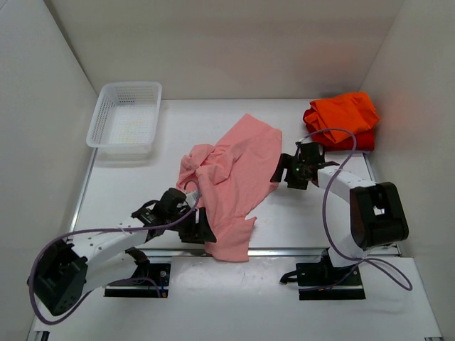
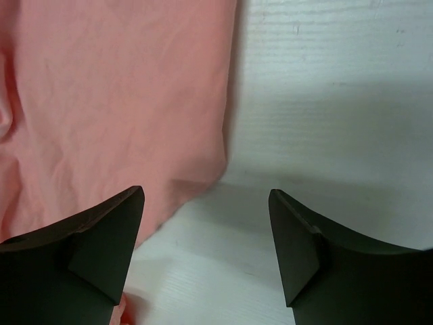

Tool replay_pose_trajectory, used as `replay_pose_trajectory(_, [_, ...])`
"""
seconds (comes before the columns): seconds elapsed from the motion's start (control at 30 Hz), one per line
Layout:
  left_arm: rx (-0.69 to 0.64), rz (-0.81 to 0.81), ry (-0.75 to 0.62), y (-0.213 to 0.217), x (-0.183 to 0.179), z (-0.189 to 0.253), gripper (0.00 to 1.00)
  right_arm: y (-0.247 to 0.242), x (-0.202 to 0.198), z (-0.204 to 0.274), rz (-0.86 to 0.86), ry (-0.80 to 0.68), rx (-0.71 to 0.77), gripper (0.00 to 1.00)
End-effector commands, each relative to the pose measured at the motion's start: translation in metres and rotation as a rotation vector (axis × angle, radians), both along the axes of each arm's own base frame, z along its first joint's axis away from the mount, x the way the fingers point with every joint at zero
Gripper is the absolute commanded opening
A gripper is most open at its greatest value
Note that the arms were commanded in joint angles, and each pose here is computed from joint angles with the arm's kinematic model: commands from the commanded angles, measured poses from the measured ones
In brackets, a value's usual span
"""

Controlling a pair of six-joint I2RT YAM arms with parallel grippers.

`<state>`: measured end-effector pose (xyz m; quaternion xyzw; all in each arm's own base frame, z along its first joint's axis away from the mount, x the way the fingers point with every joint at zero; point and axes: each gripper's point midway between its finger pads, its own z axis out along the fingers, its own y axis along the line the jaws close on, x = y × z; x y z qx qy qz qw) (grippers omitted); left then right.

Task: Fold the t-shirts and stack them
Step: Flatten out the tshirt

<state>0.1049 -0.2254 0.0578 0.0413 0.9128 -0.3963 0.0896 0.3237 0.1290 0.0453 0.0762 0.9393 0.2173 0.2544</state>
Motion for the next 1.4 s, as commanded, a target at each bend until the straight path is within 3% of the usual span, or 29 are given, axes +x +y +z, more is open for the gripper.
replay_pose_trajectory(0.0, [0.013,-0.074,0.037,-0.010,-0.012,-0.011,0.67,0.002,0.027,0.006,-0.036,-0.028,-0.006,0.72])
replay_pose_trajectory(0.07, [0.026,-0.116,0.047,-0.017,-0.017,-0.015,0.60,0.005,0.031,-0.002,-0.040,-0.005,0.008,0.71])
replay_pose_trajectory(0.13, [0.032,-0.117,0.048,-0.022,-0.011,-0.020,0.34,0.010,0.035,-0.013,-0.033,0.032,0.011,0.70])
replay_pose_trajectory(0.17, [0.026,-0.109,0.037,-0.024,-0.005,-0.019,0.23,0.010,0.038,-0.013,-0.033,0.030,0.004,0.64])
replay_pose_trajectory(0.2, [0.042,-0.090,0.019,-0.023,0.002,-0.021,0.05,0.009,0.041,-0.018,-0.026,0.048,0.001,0.52])
replay_pose_trajectory(0.23, [0.060,-0.068,-0.007,-0.022,0.012,-0.022,0.00,0.015,0.047,-0.016,-0.011,0.046,0.012,0.42])
replay_pose_trajectory(0.27, [0.064,-0.043,-0.035,-0.022,0.023,-0.018,0.00,0.015,0.051,-0.015,-0.005,0.043,0.020,0.07])
replay_pose_trajectory(0.3, [0.068,-0.029,-0.080,-0.024,0.034,-0.012,0.00,0.017,0.052,-0.019,0.009,0.064,0.023,0.00])
replay_pose_trajectory(0.37, [0.071,0.045,-0.159,-0.019,0.065,0.005,0.00,0.015,0.059,-0.009,0.025,0.038,0.003,0.00])
replay_pose_trajectory(0.47, [0.041,0.151,-0.327,-0.008,0.113,0.064,0.00,0.007,0.059,0.016,0.043,-0.005,-0.065,0.00])
replay_pose_trajectory(0.6, [0.033,0.294,-0.598,0.035,0.172,0.177,0.00,-0.015,0.060,0.108,0.047,-0.246,-0.104,0.00])
replay_pose_trajectory(0.7, [0.009,0.378,-0.802,0.063,0.181,0.261,0.00,-0.036,0.048,0.185,0.016,-0.442,-0.154,0.00])
replay_pose_trajectory(0.8, [-0.046,0.413,-0.910,0.077,0.166,0.316,0.00,-0.051,0.015,0.249,-0.013,-0.583,-0.174,0.00])
replay_pose_trajectory(0.83, [-0.098,0.422,-0.978,0.077,0.140,0.349,0.00,-0.064,-0.027,0.294,-0.063,-0.708,-0.176,0.00])
replay_pose_trajectory(0.87, [-0.098,0.423,-0.979,0.077,0.140,0.350,0.00,-0.064,-0.027,0.294,-0.064,-0.709,-0.176,0.00])
replay_pose_trajectory(1.07, [-0.215,0.466,-1.108,0.094,0.080,0.417,0.00,-0.082,-0.115,0.360,-0.106,-0.918,-0.140,0.00])
replay_pose_trajectory(1.17, [-0.220,0.505,-1.173,0.106,0.065,0.455,0.00,-0.095,-0.129,0.397,-0.143,-0.984,-0.192,0.00])
replay_pose_trajectory(1.23, [-0.230,0.515,-1.209,0.111,0.058,0.481,0.00,-0.080,-0.128,0.412,-0.087,-1.011,-0.136,0.00])
replay_pose_trajectory(1.3, [-0.212,0.536,-1.209,0.111,0.069,0.484,0.00,-0.078,-0.117,0.417,-0.074,-1.002,-0.121,0.00])
replay_pose_trajectory(1.37, [-0.126,0.536,-1.158,0.105,0.101,0.456,0.00,-0.078,-0.087,0.405,-0.046,-0.952,-0.117,0.00])
